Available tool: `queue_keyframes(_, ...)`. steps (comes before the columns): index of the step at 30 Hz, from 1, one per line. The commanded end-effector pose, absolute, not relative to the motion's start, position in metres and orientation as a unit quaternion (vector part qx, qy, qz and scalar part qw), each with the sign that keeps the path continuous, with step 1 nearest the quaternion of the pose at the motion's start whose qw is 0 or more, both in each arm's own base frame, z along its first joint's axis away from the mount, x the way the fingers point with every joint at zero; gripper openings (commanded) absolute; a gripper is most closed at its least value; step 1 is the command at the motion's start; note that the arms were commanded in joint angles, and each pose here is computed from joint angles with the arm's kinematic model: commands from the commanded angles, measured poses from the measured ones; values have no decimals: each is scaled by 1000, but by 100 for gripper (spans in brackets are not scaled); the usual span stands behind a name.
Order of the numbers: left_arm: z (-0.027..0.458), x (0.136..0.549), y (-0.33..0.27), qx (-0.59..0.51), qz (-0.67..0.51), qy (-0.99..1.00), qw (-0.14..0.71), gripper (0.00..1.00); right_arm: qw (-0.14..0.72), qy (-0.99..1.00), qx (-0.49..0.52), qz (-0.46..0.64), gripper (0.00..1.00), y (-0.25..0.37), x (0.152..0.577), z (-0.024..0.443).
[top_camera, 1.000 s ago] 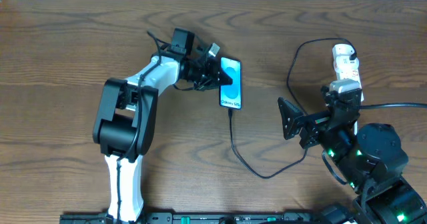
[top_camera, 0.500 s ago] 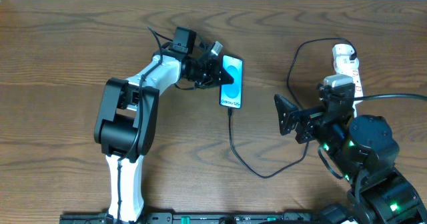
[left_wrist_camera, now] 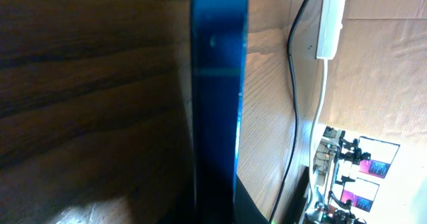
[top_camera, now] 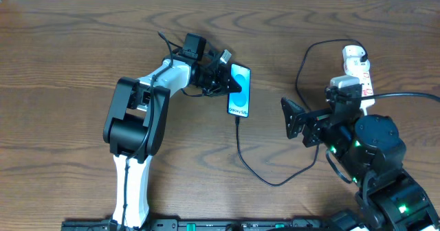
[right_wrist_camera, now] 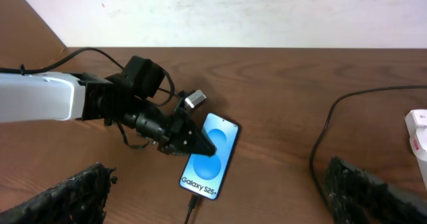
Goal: Plug charger to phone and switch on socket
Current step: 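Lower the held phone toward the table with the left gripper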
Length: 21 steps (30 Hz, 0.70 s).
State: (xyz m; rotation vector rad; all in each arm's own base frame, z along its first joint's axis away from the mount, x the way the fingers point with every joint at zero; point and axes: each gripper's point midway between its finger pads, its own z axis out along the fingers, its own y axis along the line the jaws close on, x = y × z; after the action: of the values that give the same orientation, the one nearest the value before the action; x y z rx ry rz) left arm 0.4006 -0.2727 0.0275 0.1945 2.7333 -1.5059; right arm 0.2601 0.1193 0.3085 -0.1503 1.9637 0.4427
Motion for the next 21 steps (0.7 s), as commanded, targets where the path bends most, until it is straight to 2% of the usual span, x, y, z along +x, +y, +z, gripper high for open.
queue_keyframes(1,38,407,-275,75,-490,868,21,7,534,824,-53,184,99,117,264,312)
queue_keyframes(21,14,408,-271,46,-470,881,7,8,523,831,-48,184,99,118,265,305)
